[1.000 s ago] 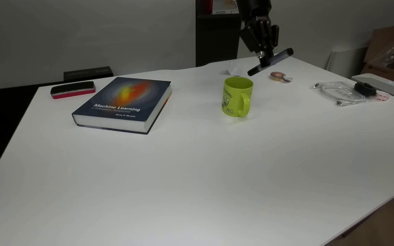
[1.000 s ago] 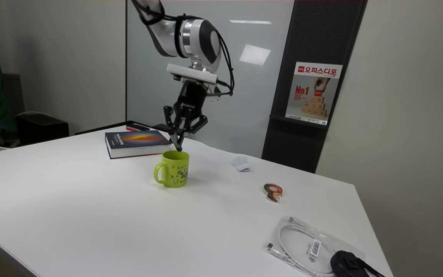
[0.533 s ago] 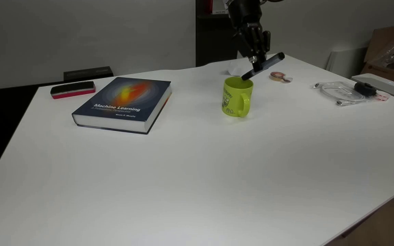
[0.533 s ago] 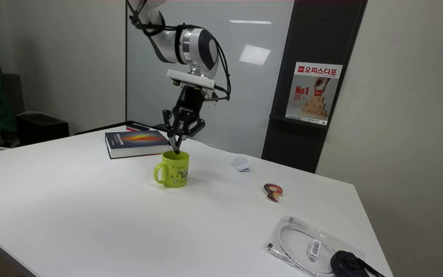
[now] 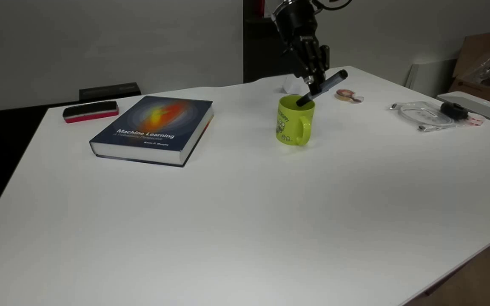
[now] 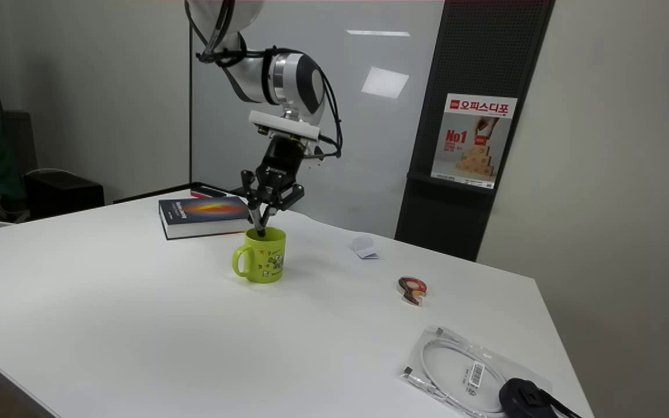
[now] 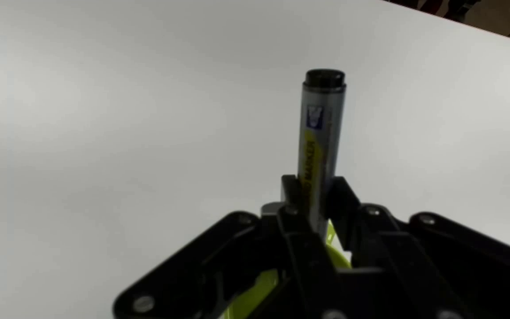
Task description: Pick up the pen from the table and put it in the yellow cup.
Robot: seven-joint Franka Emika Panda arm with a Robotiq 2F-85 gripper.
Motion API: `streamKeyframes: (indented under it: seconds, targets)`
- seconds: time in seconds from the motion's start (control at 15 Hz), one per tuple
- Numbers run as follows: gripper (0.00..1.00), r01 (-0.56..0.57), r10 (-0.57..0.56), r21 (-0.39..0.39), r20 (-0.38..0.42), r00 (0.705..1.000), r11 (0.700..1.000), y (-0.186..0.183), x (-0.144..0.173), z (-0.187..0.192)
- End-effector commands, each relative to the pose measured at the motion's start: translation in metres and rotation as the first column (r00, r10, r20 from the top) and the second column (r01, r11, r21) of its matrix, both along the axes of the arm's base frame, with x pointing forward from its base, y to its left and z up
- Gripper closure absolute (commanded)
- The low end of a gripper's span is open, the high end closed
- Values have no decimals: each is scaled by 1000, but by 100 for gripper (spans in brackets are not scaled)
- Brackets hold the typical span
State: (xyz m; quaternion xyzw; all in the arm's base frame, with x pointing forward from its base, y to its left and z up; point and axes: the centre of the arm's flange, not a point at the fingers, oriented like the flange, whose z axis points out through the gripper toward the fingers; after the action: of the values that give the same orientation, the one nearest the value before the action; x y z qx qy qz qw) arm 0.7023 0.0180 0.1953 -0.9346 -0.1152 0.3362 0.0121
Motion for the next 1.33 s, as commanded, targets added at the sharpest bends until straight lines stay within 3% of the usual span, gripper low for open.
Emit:
streamKeyframes:
  seconds: [0.0,0.07,0.13,0.27,0.47,0.73,1.0,1.27]
  targets:
    - [95,21,-21,-12,-9,1000,1000,0,32,-5]
    - [95,21,-21,-11,-6,1000,1000,0,33,-6]
    - [54,20,-20,-3,-3,1000,1000,-1,34,-8]
    - [47,11,-11,2,14,1000,1000,-1,36,-9]
    - [27,1,0,-3,67,998,1000,1,37,3]
    - [2,-21,24,-20,189,982,1000,5,32,48]
    - [0,-35,77,-122,356,931,992,14,17,115]
    - [0,-41,138,-200,500,855,979,29,-4,189]
